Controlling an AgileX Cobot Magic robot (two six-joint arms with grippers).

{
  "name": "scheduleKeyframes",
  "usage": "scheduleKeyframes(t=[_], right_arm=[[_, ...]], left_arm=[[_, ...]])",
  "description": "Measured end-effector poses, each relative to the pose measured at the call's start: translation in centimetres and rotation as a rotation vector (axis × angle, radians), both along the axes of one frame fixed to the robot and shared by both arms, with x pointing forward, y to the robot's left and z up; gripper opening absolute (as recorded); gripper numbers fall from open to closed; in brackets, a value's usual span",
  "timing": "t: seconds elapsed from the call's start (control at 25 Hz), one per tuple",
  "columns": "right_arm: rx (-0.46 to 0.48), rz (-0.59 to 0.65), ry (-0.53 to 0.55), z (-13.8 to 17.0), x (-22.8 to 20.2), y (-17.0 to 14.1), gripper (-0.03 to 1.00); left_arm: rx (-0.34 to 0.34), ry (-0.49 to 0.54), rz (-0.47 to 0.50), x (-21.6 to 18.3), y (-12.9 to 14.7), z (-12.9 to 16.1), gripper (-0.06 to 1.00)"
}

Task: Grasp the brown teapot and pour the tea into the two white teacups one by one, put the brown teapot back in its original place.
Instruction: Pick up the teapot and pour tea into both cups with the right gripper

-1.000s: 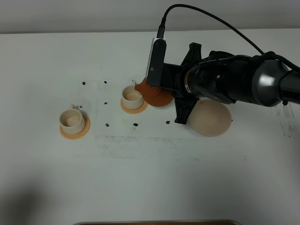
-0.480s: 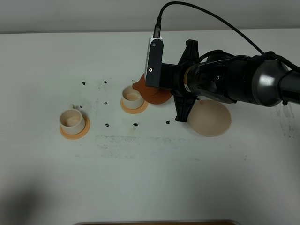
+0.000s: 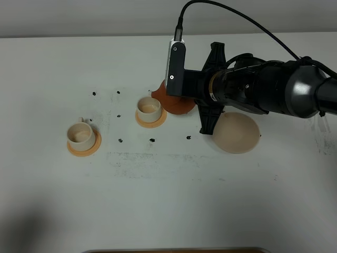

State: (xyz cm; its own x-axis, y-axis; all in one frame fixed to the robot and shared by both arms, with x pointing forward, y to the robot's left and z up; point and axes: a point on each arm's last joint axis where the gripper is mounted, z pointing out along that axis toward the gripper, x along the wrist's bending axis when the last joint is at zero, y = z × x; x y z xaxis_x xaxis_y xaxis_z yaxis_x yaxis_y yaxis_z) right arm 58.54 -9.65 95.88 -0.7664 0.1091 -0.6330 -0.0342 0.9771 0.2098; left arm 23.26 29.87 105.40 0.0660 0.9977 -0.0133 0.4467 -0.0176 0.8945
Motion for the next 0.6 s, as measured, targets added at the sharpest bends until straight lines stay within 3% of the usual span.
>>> scheduleKeyframes(t=[0.6], right_arm=[[-0.023,0.014,0.0,-0.9,0.68,0.18,0.12]], left_arm=[[0.0,0.0,0.0,0.0,0.0,0.0,0.41]])
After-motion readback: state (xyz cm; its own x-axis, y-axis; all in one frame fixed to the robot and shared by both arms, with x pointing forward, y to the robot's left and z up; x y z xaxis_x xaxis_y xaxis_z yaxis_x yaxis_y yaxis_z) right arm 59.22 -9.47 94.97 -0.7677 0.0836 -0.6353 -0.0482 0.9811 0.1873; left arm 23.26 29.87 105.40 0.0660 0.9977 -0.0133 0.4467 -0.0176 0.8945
